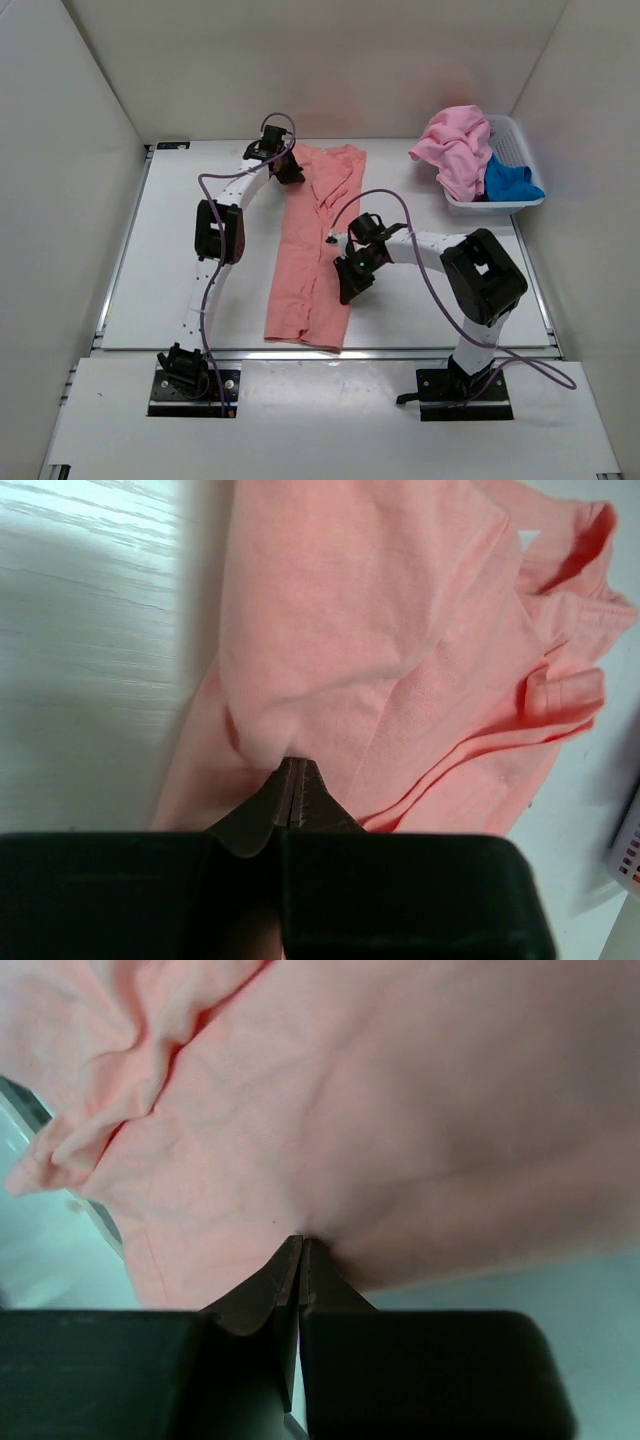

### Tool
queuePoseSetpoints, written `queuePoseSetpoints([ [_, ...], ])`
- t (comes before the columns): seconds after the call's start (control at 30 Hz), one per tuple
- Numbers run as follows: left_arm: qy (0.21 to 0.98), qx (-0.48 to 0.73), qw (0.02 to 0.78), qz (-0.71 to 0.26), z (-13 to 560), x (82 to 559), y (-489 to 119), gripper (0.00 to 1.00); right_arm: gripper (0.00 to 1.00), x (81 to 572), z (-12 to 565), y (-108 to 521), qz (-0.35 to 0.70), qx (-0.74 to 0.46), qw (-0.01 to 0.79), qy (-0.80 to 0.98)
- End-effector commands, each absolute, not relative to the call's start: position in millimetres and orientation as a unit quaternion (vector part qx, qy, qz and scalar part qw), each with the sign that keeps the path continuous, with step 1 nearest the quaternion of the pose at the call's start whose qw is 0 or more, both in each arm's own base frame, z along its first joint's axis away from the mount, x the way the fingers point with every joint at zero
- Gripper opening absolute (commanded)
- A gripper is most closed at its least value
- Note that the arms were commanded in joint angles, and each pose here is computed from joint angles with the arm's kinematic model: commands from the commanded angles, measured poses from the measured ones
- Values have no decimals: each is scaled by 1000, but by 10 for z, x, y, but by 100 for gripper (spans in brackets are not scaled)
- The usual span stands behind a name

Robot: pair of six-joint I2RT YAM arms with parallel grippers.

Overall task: Fold and stack the t-shirts
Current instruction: Rotate the tshirt 90 degrees

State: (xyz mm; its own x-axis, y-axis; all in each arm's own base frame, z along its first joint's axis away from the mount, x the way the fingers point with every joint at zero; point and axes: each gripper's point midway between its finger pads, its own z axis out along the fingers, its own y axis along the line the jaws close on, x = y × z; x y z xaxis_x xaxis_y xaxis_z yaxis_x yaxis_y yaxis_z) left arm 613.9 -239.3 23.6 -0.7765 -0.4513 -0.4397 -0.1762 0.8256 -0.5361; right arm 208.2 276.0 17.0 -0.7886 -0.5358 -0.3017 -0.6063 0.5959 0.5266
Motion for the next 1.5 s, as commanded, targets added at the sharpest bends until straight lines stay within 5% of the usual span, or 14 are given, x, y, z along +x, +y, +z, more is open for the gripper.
queuePoseSetpoints([
  [0.0, 908, -174, 304, -230, 645, 6109, -2261, 2, 0, 1873, -95, 2122, 225, -366, -9, 903],
  [0.37, 887, -212, 319, -257, 730, 6330, -2196, 5, 0, 1986, -131, 1879, 186, -375, -12, 908],
  [0.53, 854, -163, 356, -342, 1290, 6452, -2431, 13, 2, 2463, 327, 2197, 236, -343, 74, 906],
  [0.6, 836, -141, 383, -367, 1639, 6466, -2518, 16, 11, 2649, 653, 2356, 251, -337, 127, 898],
  [0.7, 818, -112, 407, -391, 2243, 6300, -2554, 18, 42, 2868, 1145, 2467, 265, -313, 200, 890],
  [0.83, 844, -73, 356, -395, 2259, 5707, -2623, 22, 62, 2903, 1482, 2341, 245, -293, 252, 889],
  [0.97, 864, -85, 344, -359, 1952, 4692, -2331, 23, 66, 2617, 1253, 2011, 253, -210, 194, 924],
  [1.33, 905, -83, 240, -341, 1242, 2650, -1998, 37, 67, 1597, 743, 1831, 291, -122, 79, 946],
  [1.47, 918, -85, 182, -341, 943, 2125, -2000, 38, 58, 1369, 612, 1948, 309, -108, 53, 943],
])
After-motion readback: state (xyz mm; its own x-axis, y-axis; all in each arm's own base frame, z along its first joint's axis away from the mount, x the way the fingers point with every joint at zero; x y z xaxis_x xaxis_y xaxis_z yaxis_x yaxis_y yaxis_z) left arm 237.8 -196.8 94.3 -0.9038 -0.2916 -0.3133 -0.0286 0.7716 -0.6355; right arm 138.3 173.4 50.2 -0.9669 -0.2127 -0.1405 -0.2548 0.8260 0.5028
